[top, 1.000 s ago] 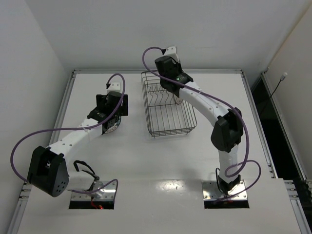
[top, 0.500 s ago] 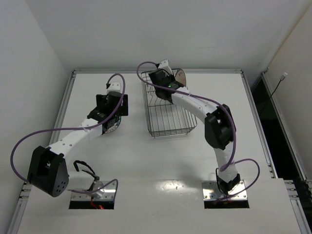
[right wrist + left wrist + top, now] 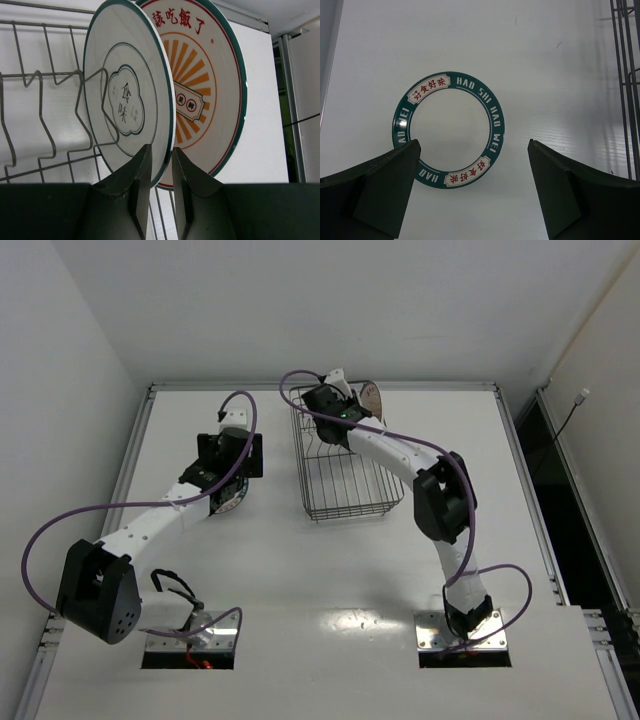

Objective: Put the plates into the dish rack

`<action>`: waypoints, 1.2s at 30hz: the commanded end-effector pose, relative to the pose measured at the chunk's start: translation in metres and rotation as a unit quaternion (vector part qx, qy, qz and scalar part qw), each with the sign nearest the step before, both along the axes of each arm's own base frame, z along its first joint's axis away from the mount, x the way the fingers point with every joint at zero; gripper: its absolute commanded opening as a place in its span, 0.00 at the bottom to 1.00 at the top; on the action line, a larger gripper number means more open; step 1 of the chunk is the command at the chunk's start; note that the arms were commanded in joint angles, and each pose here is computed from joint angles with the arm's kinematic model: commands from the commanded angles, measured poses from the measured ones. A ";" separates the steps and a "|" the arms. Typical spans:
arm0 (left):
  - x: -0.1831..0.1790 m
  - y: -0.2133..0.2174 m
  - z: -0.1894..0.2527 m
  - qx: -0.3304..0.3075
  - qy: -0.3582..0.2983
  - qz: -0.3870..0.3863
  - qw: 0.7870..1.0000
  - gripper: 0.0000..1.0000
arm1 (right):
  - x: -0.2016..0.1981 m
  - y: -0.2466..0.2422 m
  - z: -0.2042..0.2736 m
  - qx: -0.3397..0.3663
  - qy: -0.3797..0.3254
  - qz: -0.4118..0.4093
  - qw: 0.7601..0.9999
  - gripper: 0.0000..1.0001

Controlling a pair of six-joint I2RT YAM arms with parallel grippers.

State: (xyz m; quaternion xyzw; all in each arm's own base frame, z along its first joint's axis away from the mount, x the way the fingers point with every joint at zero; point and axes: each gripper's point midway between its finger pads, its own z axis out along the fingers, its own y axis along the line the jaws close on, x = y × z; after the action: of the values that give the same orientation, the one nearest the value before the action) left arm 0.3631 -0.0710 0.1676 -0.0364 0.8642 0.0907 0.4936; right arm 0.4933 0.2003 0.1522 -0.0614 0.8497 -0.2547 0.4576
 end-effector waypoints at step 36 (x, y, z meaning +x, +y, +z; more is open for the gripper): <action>0.007 -0.004 -0.127 0.077 0.222 0.010 0.972 0.63 | -0.236 -0.055 0.146 0.306 -0.075 0.093 0.945 0.40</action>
State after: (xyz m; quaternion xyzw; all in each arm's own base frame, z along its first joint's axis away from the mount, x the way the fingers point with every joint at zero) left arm 0.3636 -0.0742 0.0350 0.0234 0.9415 0.1720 0.2890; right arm 0.2626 0.1435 0.2935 -0.0005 0.8439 0.0263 0.5359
